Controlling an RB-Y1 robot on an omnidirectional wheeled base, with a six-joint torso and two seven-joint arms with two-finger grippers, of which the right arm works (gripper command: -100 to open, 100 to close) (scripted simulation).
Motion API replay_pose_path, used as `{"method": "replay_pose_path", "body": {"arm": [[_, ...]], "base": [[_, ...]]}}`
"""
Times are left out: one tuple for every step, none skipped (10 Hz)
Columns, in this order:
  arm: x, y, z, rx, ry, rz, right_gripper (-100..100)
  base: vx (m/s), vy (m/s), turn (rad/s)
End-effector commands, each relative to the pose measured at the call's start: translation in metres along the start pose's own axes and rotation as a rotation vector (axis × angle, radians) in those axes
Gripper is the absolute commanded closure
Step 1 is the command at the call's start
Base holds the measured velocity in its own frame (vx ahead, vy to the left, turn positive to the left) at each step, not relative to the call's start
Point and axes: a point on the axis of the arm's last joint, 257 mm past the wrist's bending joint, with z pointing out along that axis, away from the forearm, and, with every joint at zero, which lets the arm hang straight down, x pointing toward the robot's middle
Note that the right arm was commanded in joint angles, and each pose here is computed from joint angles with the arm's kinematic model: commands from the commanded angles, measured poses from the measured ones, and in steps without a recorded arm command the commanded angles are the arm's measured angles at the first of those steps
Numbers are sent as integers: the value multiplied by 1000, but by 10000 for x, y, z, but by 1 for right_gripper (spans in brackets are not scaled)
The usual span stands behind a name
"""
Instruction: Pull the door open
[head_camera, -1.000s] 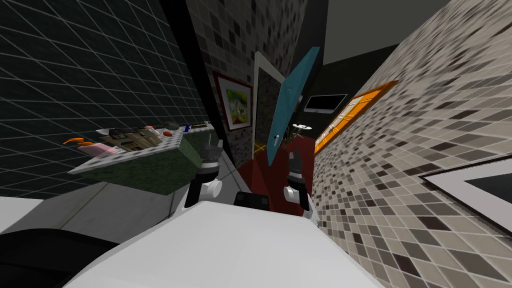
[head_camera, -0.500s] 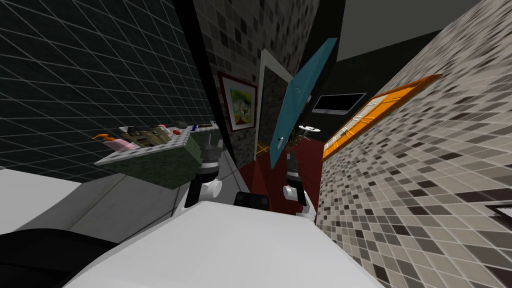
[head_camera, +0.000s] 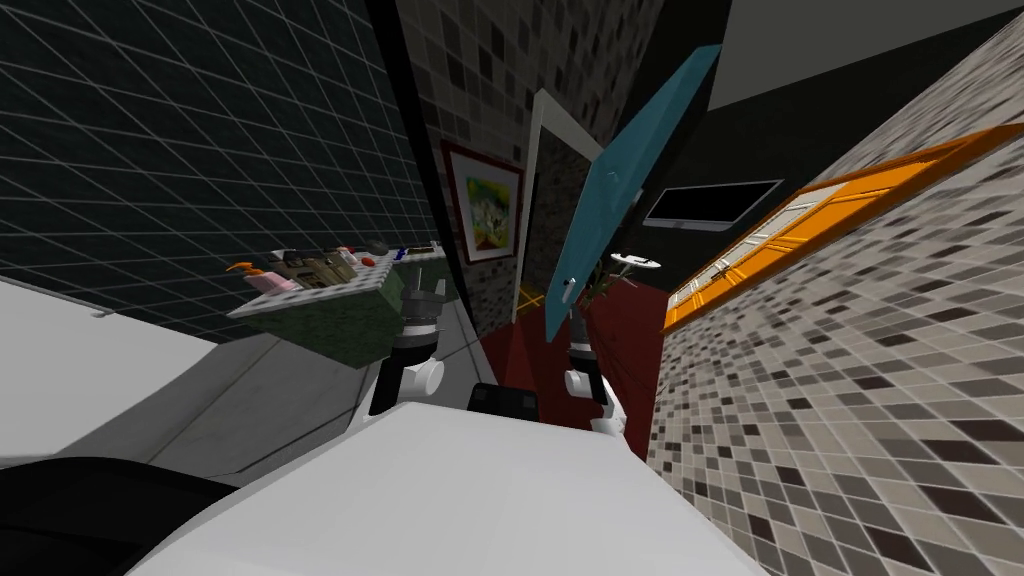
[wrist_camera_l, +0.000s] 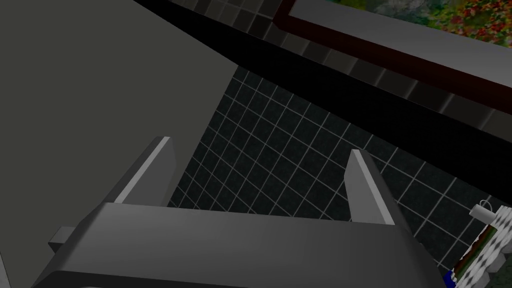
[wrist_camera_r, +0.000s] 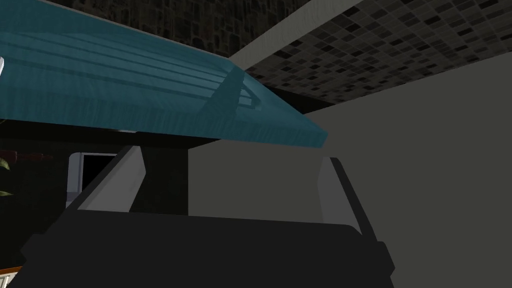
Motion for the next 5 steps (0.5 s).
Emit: {"method": "replay_pose_path", "body": {"arm": [[44, -120, -2, 13, 17, -24, -100], [80, -204, -4, 23, 31, -44, -100], [112, -288, -7, 33, 45, -66, -100], [139, -356, -4, 39, 58, -87, -100], [164, -433, -5, 47, 71, -109, -100]], "base": [[60, -27, 101], [68, -43, 179], [80, -45, 181], [84, -55, 192], [80, -58, 213]]}}
